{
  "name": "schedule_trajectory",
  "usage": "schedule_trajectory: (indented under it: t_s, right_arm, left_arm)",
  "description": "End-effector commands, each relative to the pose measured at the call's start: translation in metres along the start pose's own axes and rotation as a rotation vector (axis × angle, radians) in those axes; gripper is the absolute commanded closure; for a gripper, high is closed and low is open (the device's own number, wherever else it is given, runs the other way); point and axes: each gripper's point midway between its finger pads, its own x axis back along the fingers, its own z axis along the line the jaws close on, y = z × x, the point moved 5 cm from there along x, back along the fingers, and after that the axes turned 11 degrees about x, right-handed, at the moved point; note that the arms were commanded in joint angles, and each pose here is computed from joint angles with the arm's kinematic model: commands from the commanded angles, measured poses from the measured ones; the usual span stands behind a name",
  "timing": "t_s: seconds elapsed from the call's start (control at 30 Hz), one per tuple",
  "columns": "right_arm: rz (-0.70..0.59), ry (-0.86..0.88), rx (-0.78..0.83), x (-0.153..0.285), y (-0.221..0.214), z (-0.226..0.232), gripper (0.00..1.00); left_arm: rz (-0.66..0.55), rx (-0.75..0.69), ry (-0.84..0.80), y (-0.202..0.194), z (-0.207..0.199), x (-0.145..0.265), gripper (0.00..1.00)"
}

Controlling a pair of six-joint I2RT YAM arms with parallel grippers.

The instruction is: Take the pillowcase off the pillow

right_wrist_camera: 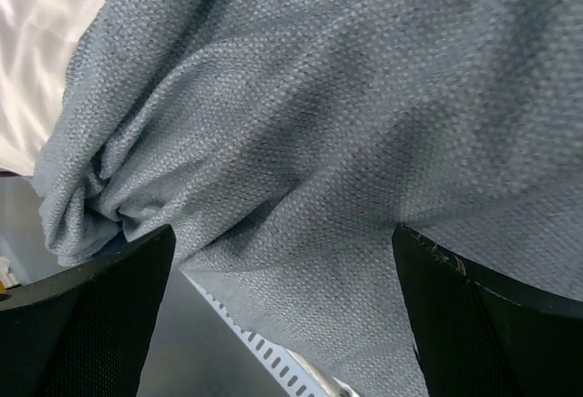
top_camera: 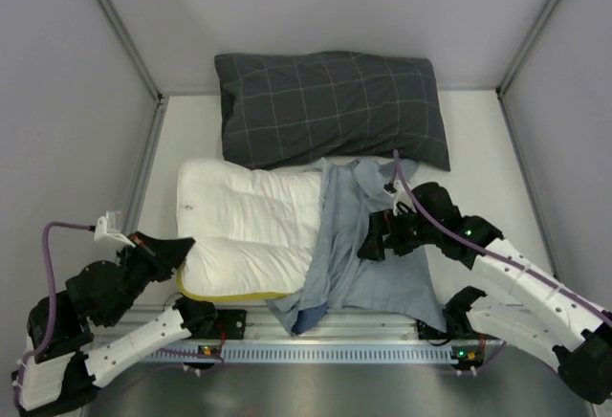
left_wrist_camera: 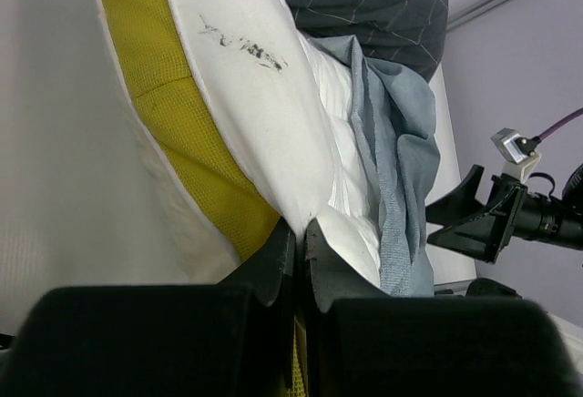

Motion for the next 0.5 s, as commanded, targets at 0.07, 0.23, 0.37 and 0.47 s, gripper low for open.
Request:
schedule_trajectory:
  t_s: [0.07, 0.23, 0.37, 0.47]
  right_arm:
    - [-0.072, 0.163, 0.028, 0.006, 0.001, 0.026, 0.01]
    - [-0.080, 0.480, -0.111, -0.012, -0.015, 0.049, 0.01]
    - [-0.040, 0.554, -0.191, -0.027, -0.035, 0.049, 0.01]
    - [0.013, 0.282, -0.096, -0.037, -0.042, 0.032, 0.01]
  left_arm:
    - [-0.047, 0.062, -0.062, 0.008, -0.017, -0.003, 1.00]
    - [-0.051, 0.067, -0.061, 0.009, -0.018, -0.003, 1.00]
    - [-0.045, 0.075, -0.054, 0.005, -0.017, -0.005, 1.00]
    - [-0.040, 0.085, -0.048, 0.003, -0.015, -0.008, 1.00]
